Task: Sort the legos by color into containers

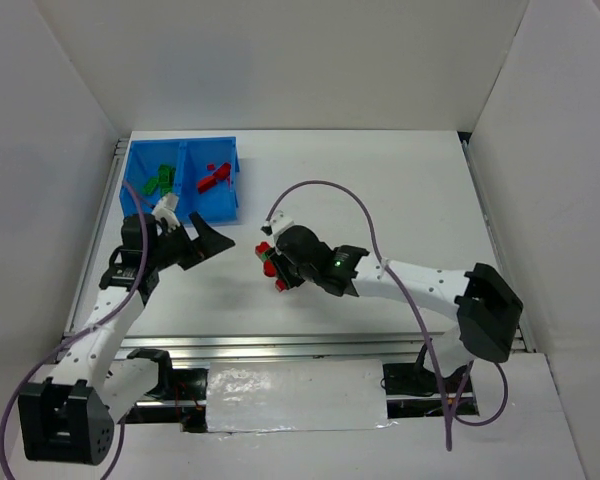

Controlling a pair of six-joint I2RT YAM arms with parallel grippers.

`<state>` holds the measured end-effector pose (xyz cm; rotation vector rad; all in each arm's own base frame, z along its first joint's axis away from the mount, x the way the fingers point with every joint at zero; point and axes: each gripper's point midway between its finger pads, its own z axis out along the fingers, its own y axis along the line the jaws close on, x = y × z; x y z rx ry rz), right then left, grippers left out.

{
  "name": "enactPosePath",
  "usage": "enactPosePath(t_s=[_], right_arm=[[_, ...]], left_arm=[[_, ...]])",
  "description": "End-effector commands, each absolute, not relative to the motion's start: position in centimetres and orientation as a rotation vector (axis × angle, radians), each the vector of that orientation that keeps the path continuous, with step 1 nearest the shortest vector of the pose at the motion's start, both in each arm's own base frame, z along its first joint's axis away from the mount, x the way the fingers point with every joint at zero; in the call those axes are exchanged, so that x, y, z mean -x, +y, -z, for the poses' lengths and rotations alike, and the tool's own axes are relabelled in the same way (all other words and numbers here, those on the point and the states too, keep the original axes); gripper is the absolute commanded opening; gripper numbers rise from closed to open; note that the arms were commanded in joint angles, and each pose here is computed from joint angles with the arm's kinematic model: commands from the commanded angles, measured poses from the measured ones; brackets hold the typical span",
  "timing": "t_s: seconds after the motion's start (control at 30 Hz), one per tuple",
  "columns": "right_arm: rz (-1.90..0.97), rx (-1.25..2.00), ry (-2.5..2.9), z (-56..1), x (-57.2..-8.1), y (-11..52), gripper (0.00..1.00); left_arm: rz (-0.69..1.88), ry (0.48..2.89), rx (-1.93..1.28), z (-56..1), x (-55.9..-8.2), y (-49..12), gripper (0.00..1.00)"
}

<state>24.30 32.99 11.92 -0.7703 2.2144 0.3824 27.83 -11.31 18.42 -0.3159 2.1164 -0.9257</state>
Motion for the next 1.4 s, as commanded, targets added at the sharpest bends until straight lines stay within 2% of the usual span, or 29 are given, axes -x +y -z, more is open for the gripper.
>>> enactPosePath(t_s=[0.0, 0.17, 0.33, 0.87, 0.97, 1.0, 1.07, 1.1, 1.2, 1.23, 1.3, 1.33, 1.37], right_arm=[[-0.494, 0.869, 2.03, -16.0, -22.9, 35.0, 0.0], [-0.515, 0.904, 1.962, -18.3, -21.2, 35.6, 0.0], [-0.514, 0.918, 1.937, -19.2, -20.6, 35.8, 0.0], [-0.562, 0.86, 1.847, -22.1, -20.3, 35.6, 0.0], [-0.546, 0.859, 1.854, -21.9, -20.5, 35.7, 0.0], [-0.541, 0.854, 1.854, -22.0, -20.7, 35.8, 0.0], [-0.519, 0.845, 1.862, -21.7, -21.1, 35.9, 0.0], [-0.517, 0.832, 1.859, -22.0, -21.3, 36.0, 0.0], [-0.506, 0.816, 1.864, -21.9, -21.6, 36.1, 0.0], [-0.51, 0.804, 1.861, -22.1, -21.7, 36.1, 0.0], [-0.51, 0.787, 1.861, -22.1, -21.8, 35.9, 0.02], [-0.52, 0.776, 1.857, -22.2, -21.8, 36.0, 0.08], [-0.526, 0.772, 1.855, -22.2, -21.7, 35.9, 0.1]], left_arm=[[1.207, 2.026, 0.214, -21.5, -27.8, -15.6, 1.0], [1.262, 2.041, 0.128, -22.4, -27.8, -18.7, 0.99], [1.26, 2.067, 0.132, -21.5, -27.8, -19.1, 0.99], [1.315, 2.106, 0.001, -20.4, -26.7, -20.1, 0.84], [1.384, 2.061, -0.051, -21.4, -26.1, -20.8, 0.72], [1.412, 2.049, -0.053, -21.8, -25.8, -21.0, 0.61], [1.459, 2.006, -0.099, -22.7, -25.4, -21.5, 0.49], [1.474, 1.995, -0.11, -23.1, -25.2, -21.7, 0.35], [1.493, 1.981, -0.15, -23.6, -24.8, -22.0, 0.17], [1.498, 1.97, -0.163, -23.8, -24.7, -22.1, 0.07], [1.502, 1.965, -0.164, -23.9, -24.7, -22.1, 0.0], [1.496, 1.965, -0.156, -23.9, -24.7, -22.0, 0.0], [1.489, 1.957, -0.151, -24.0, -24.7, -21.9, 0.0]])
